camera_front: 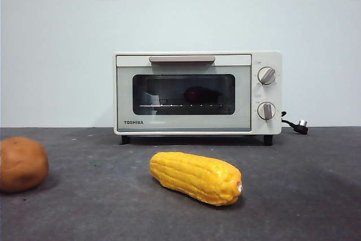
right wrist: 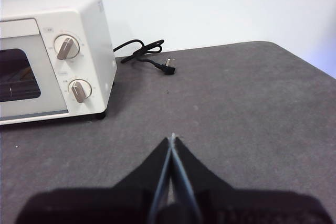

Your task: Take the eggplant from the table,put the eggplant in the oven

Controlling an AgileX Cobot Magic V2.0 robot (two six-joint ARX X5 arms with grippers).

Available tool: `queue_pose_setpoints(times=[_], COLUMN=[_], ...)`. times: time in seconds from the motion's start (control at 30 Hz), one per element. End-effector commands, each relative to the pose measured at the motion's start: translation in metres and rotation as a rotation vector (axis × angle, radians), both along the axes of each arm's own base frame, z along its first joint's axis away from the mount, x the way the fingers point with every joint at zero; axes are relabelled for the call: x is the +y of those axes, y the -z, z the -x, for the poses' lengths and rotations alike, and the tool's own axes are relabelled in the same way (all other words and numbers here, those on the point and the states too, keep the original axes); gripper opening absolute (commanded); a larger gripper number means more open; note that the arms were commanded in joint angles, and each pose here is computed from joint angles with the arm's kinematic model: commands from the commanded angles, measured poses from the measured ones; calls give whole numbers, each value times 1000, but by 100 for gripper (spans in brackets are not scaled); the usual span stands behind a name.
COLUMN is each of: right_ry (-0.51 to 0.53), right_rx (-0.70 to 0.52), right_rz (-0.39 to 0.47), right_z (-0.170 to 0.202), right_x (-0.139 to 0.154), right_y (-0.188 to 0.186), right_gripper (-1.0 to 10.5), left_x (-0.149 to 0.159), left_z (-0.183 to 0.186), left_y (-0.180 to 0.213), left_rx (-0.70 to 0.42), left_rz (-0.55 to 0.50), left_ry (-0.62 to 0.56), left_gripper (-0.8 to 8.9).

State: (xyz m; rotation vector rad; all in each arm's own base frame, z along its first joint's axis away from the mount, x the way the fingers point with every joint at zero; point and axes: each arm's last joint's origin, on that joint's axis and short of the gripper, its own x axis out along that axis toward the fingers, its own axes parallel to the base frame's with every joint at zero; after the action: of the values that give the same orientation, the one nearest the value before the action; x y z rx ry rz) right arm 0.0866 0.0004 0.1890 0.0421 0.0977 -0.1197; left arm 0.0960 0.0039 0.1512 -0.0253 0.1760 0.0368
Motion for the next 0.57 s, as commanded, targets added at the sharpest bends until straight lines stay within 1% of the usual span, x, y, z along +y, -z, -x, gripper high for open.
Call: queue_pose_setpoints(times=[0.03,0.17,0.27,0.57], right_ry=[-1,-2,-8,-6], right_rx=[16,26,66,68], right_rz=[7,5,6,9], right_z=[-3,-8,-9,-9], right_x=[0,0,1,1], right_y=[11,27,38,38], right_gripper=[0,0,0,0], left_x=[0,0,0,0], left_z=[-1,-1,-1,-1], left_y=[2,2,2,2], left_rx=[-1,-1,-1,-1], left_rz=[10,10,10,10], left_ry=[-7,-7,-7,-7], left_gripper=[-4,-4,-4,-4])
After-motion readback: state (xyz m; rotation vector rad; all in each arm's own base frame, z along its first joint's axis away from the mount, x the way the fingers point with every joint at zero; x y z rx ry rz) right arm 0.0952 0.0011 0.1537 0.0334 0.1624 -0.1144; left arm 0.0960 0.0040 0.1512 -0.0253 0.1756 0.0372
